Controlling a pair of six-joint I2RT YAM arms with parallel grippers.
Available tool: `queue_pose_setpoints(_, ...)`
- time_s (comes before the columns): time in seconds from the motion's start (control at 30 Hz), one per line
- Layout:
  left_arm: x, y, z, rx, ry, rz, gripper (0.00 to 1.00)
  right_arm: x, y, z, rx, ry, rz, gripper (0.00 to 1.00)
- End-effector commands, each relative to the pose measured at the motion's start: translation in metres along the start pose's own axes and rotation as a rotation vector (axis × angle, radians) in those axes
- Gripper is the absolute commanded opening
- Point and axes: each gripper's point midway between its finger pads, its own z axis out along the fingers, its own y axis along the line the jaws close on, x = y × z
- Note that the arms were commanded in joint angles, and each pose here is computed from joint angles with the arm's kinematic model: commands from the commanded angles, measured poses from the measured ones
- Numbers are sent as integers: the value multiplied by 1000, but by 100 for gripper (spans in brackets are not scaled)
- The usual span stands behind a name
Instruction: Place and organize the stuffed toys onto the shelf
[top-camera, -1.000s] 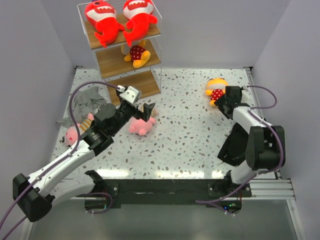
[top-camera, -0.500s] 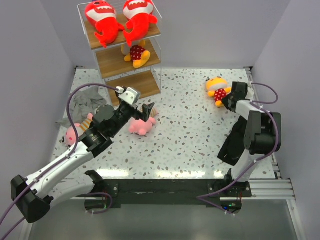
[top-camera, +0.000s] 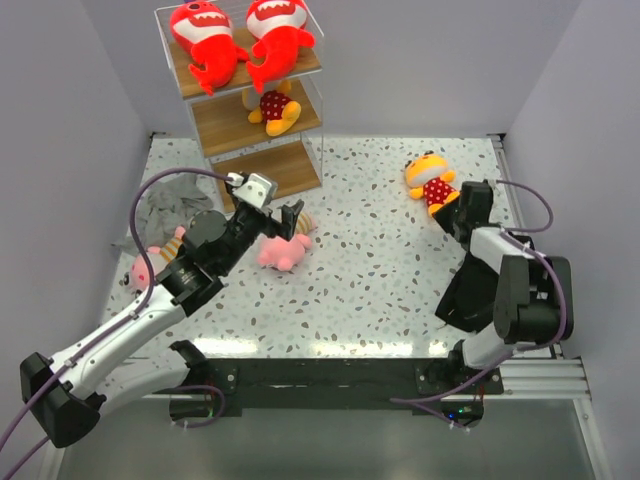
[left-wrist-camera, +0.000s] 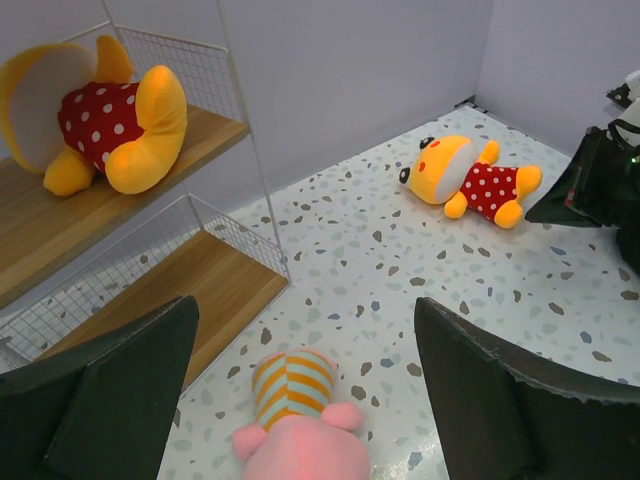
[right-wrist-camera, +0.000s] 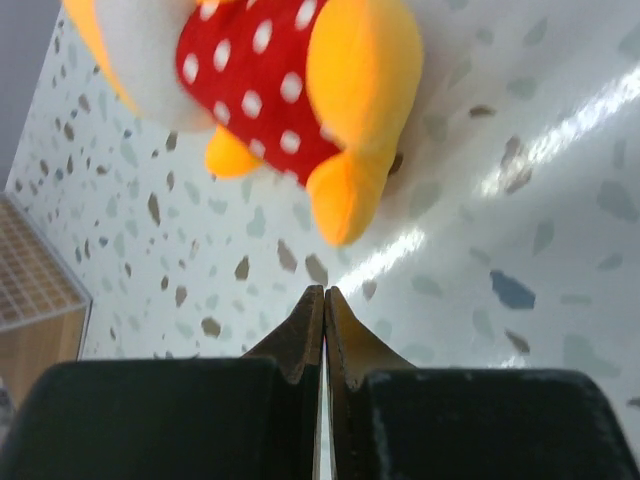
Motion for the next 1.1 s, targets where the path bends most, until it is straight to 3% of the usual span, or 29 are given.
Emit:
queue_pose_setpoints(0.0, -16, 8, -3, -42, -58, 10, 94, 20, 34, -38, -135, -32, -8, 0)
queue_pose_setpoints(0.07, -13, 8, -3, -45, -56, 12, 94, 13, 27, -46, -106, -85, -10, 0)
queue_pose_setpoints(0.13, -10, 6, -2, -43, -50, 22, 94, -15, 27, -49, -64, -190, -27, 14)
queue_pose_setpoints(0.2, -9, 5, -2, -44, -43, 27, 94, -33, 18, -43, 1, -210, -55, 30)
queue_pose_setpoints(0.23, -10, 5, -1, -44, -43, 32, 94, -49, 32, -43, -7, -231, -57, 43)
queue_pose_setpoints(0.33, -12, 6, -4, -48, -49, 39, 94, -82, 15, -30, 86, -246, -40, 53)
queue_pose_setpoints(0.5, -14, 4, -4, -39, -53, 40, 94, -94, 2, -3, 149, -211, -14, 67)
queue_pose_setpoints(0.7, -11, -1, -1, -15, -38, 34, 94, -89, -3, 28, 166, -180, 17, 70)
queue_pose_setpoints(0.83, -10, -2, 1, -10, -34, 35, 94, -89, -16, 49, 220, -184, 7, 66)
queue_pose_setpoints(0.97, -9, -2, 1, -11, -31, 36, 93, -93, -16, 59, 212, -202, -21, 37)
queue_pose_setpoints(1.0, -10, -2, 1, -10, -32, 35, 93, -93, -17, 60, 215, -201, -29, 20)
queue_pose_setpoints(1.07, -10, -2, 1, -12, -33, 33, 93, -93, -15, 55, 200, -201, -41, 7)
